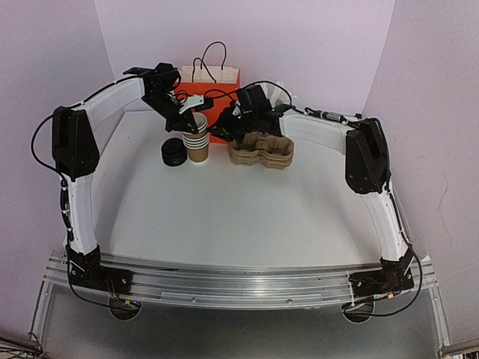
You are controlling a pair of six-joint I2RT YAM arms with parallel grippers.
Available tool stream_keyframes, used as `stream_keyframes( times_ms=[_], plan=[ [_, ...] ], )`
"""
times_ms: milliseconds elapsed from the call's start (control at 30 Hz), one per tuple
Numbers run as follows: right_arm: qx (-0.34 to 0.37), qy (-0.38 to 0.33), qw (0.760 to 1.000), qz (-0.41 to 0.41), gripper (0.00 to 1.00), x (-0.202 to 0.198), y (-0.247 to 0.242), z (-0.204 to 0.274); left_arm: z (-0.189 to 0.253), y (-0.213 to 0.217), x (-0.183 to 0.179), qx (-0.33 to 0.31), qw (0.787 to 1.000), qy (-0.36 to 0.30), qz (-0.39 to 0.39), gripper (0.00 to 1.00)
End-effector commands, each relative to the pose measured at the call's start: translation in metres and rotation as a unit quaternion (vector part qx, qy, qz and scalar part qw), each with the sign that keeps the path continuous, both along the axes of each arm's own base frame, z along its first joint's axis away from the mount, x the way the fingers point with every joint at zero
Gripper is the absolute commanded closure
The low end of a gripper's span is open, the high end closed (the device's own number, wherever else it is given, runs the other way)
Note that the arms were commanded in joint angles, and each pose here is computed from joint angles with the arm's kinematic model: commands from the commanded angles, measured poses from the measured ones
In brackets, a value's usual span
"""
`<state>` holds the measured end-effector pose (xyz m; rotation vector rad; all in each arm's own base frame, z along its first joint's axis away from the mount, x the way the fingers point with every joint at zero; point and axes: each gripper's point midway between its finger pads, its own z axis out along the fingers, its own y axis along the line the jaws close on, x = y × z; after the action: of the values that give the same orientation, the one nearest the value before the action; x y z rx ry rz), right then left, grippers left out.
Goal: Pack the takeout coffee
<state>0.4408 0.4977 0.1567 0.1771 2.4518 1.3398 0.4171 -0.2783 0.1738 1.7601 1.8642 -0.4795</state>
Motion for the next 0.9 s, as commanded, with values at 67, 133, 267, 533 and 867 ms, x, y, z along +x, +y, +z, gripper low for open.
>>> stream_keyframes(
  times_ms=[67,133,267,533,867],
  plan=[
    [0.019,-0.005,1.000,0.008,0.82,-0.007,0.004,0.016,0.002,-0.003,-0.002,-0.002,1.000,0.020,0.004,1.00],
    [0.022,-0.003,1.000,0.006,0.82,-0.005,0.006,0.014,0.004,-0.004,-0.001,-0.006,1.000,0.017,0.003,1.00],
    [0.029,0.006,1.000,0.004,0.82,-0.001,0.012,0.007,0.006,-0.006,0.001,-0.011,1.000,0.015,0.004,1.00],
    [0.039,0.010,0.999,0.004,0.81,0.002,0.019,0.002,0.004,-0.007,0.001,-0.012,1.000,0.019,0.003,1.00],
    [0.036,0.014,0.999,-0.006,0.81,0.009,0.023,-0.013,0.005,-0.011,-0.004,-0.018,0.999,0.022,-0.015,1.00]
  ],
)
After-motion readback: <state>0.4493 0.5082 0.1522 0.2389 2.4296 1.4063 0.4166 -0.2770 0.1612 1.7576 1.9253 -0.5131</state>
